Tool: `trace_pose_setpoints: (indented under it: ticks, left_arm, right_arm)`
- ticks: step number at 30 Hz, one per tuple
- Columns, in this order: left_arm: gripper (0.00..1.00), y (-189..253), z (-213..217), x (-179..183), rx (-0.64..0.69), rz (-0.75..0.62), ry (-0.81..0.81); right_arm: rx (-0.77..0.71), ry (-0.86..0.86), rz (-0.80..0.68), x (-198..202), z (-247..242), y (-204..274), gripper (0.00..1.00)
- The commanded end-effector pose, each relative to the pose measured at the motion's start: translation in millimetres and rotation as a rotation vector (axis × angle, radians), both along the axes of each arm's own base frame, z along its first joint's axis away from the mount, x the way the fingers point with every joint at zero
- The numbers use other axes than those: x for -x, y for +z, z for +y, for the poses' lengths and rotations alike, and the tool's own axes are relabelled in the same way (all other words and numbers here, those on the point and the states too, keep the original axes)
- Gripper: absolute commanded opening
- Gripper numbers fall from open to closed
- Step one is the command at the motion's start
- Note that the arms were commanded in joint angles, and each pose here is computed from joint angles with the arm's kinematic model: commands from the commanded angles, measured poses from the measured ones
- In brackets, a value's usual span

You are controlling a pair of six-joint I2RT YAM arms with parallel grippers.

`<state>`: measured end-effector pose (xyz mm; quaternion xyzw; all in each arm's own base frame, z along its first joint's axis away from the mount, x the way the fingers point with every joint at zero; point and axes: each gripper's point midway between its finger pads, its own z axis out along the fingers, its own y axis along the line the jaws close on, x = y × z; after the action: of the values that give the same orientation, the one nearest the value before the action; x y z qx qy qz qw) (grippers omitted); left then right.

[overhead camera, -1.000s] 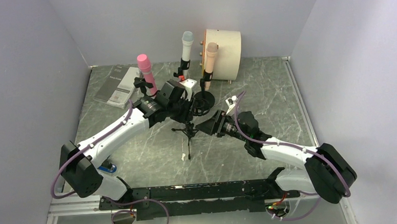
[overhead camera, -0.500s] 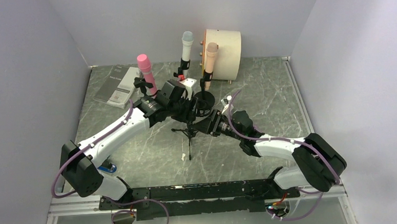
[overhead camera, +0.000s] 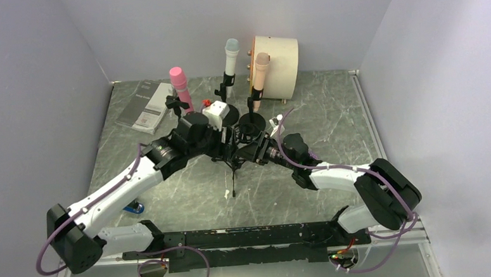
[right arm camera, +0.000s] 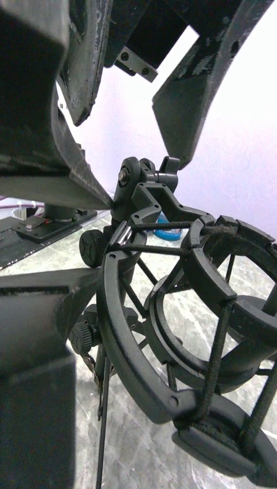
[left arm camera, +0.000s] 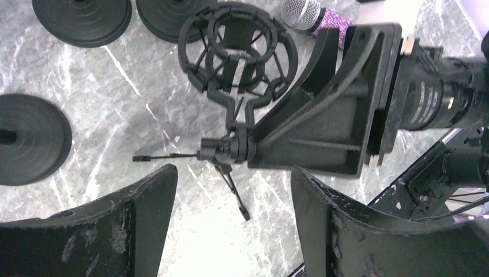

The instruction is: Attach the microphones to the stand

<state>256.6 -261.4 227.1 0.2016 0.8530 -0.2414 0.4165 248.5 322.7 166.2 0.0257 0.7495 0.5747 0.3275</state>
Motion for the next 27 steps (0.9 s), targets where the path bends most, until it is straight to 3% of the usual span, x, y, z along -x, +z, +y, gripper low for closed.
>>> trace_pose_setpoints:
  ticks: [1,9,14,22,27]
  left_arm:
    - [0.75,5,8,8,0.054,-0.062,0.011]
    - [0.73,-26,25,15,0.068,-0.15,0.012]
    - [0.73,-42,9,13,0.129,-0.244,-0.069]
    - [0.68,-61,-11,-11,0.143,-0.429,-0.124]
    - [0.55,-68,-25,-17,0.154,-0.54,-0.192]
  right_arm:
    - [-0.029,-0.004,-0.037,-7,6,15,0.39]
    - [0.053,0.023,-0.142,-3,2,5,0.15]
    - [0.182,0.014,-0.204,-14,-2,-6,0.02]
    - [0.243,0.056,-0.32,-11,-4,-5,0.0]
    - [0.25,0.091,-0.326,-9,-1,-9,0.0]
